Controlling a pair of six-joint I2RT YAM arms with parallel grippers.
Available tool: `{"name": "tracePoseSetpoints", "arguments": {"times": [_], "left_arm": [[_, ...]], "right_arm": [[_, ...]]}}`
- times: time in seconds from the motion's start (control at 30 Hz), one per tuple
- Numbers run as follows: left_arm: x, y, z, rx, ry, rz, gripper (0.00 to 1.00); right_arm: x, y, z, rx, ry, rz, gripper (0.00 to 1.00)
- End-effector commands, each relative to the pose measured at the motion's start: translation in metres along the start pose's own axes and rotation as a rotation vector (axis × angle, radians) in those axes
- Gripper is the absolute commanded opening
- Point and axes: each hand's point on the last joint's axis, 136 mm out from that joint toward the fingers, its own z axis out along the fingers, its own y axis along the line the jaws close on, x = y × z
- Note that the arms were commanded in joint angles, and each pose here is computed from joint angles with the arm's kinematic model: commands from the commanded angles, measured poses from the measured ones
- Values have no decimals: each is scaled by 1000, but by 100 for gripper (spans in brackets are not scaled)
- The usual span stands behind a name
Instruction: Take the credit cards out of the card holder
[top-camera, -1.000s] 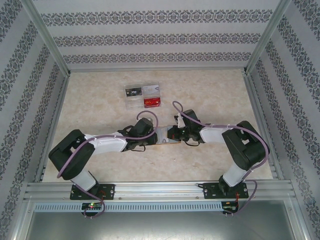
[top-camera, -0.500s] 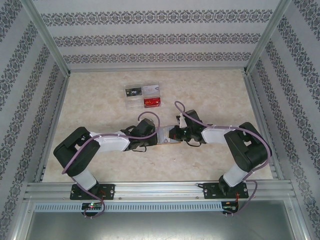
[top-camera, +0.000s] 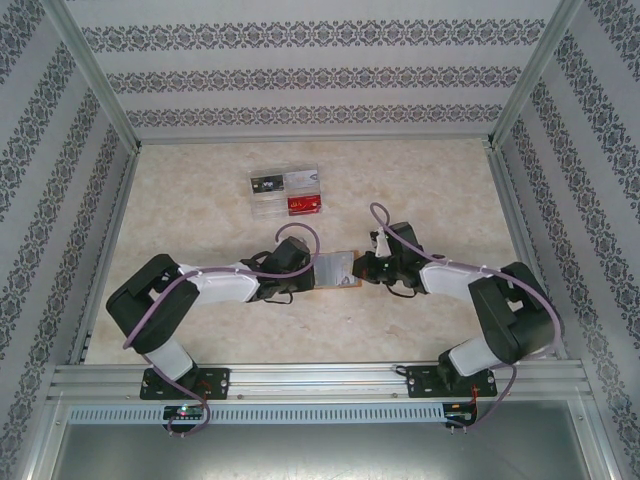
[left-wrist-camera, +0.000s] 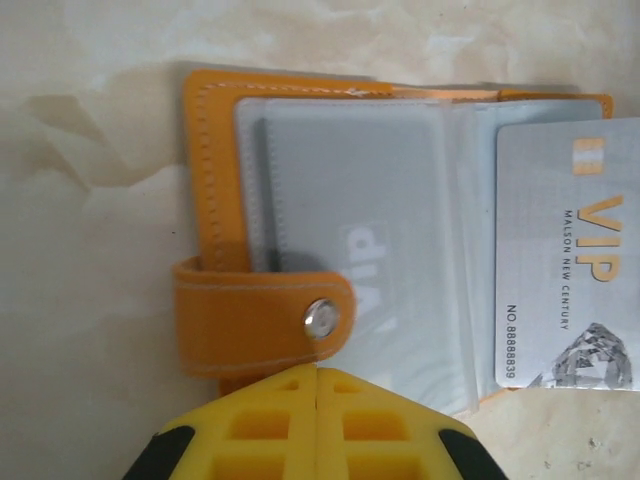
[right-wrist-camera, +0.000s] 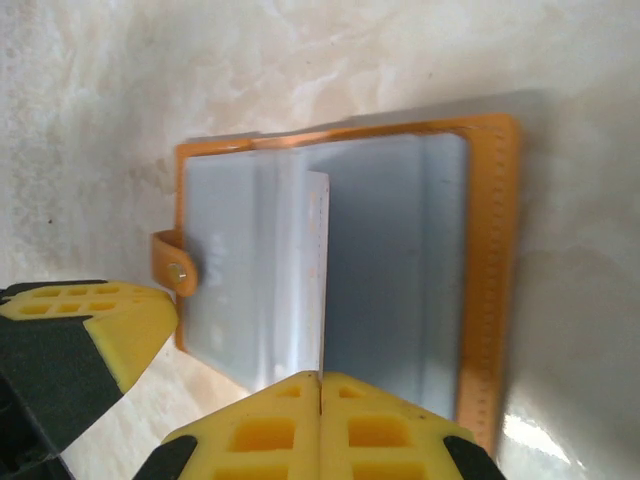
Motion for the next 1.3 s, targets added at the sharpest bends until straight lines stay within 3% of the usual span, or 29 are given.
{"name": "tracePoseSetpoints", "arguments": {"times": [0.0, 0.07, 0.3, 0.47, 0.57, 0.87, 1.07, 1.27], "left_arm": [[-5, -6, -20, 13, -33, 16, 9], [-12, -12, -36, 39, -68, 18, 14], [-27, -2, -95, 40, -216, 10, 60], [-24, 21, -132, 15, -303, -3, 78], [-16, 38, -147, 13, -349, -27, 97], [0, 68, -185, 21, -425, -44, 100], [5, 79, -196, 21, -455, -60, 100], [8, 85, -202, 16, -470, -59, 100]], "right_arm": [[3, -2, -14, 34, -15, -41, 5], [-1, 7, -23, 42, -45, -83, 5], [-26, 53, -49, 160, -190, -400, 1], [-53, 89, -53, 214, -288, -660, 0], [-68, 106, -49, 261, -295, -819, 0], [-122, 146, -36, 398, -327, -1193, 1], [-141, 166, -6, 468, -241, -1483, 4], [-173, 167, 19, 564, -220, -1661, 8]]}}
